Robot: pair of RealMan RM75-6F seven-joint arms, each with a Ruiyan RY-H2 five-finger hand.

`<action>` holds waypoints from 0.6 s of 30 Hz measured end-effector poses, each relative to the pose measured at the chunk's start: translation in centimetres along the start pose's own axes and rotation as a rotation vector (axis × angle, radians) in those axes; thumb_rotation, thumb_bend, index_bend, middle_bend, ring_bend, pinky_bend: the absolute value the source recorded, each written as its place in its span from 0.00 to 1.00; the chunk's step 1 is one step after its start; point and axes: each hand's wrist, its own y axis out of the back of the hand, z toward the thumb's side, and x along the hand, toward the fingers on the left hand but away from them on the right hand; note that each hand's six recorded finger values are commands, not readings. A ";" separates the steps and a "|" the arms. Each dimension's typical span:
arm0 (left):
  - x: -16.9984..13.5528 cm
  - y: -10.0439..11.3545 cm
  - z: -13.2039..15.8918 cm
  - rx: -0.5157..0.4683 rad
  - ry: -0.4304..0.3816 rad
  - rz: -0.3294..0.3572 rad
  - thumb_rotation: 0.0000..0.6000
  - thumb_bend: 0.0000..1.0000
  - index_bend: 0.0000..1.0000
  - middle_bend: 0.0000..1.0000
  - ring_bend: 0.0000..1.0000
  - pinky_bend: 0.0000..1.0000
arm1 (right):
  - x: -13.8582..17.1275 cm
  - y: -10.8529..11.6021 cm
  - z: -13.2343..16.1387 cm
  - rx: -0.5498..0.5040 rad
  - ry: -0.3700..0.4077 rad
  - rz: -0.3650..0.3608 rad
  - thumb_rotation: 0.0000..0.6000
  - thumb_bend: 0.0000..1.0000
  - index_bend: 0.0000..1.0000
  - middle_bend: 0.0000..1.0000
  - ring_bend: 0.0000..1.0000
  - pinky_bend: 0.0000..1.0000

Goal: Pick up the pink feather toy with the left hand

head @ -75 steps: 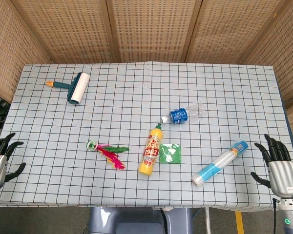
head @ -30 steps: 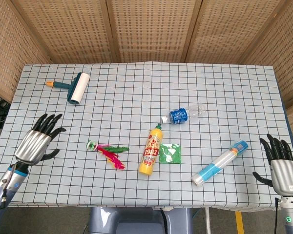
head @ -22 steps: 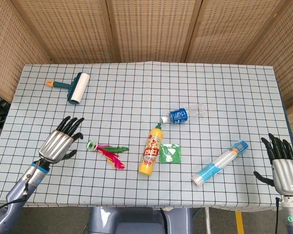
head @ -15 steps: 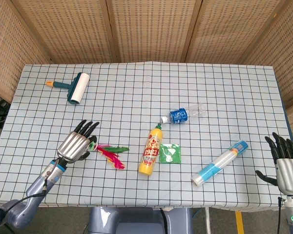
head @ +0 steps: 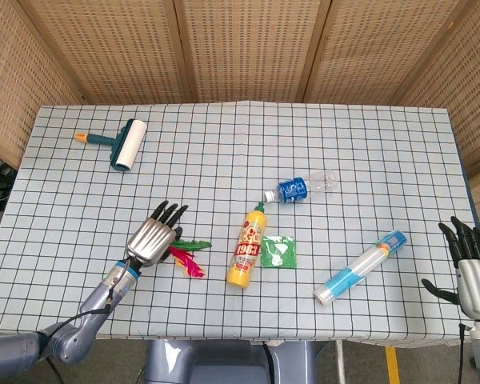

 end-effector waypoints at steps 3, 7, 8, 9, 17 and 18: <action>0.4 -0.4 0.7 0.004 0.000 -0.018 1.00 0.36 0.49 0.00 0.00 0.00 | 0.0 0.1 0.0 -0.006 0.001 -0.002 1.00 0.12 0.12 0.00 0.00 0.06; 0.9 -0.9 1.4 0.016 0.004 -0.034 1.00 0.36 0.49 0.00 0.00 0.00 | 0.0 0.2 -0.1 -0.015 0.001 -0.008 1.00 0.12 0.12 0.00 0.00 0.06; 1.0 -1.1 1.5 0.017 0.008 -0.038 1.00 0.36 0.49 0.00 0.00 0.00 | 0.0 0.2 -0.1 -0.018 0.001 -0.008 1.00 0.12 0.12 0.00 0.00 0.06; 1.1 -1.2 1.6 0.017 0.011 -0.041 1.00 0.36 0.49 0.00 0.00 0.00 | 0.0 0.2 -0.2 -0.019 0.000 -0.008 1.00 0.12 0.12 0.00 0.00 0.06; 1.6 -1.8 2.1 0.025 0.033 -0.061 1.00 0.36 0.49 0.00 0.00 0.00 | 0.0 0.4 -0.3 -0.038 0.003 -0.007 1.00 0.12 0.12 0.00 0.00 0.06; 1.6 -1.9 2.1 0.025 0.035 -0.064 1.00 0.36 0.49 0.00 0.00 0.00 | 0.0 0.4 -0.2 -0.040 0.003 -0.008 1.00 0.12 0.12 0.00 0.00 0.06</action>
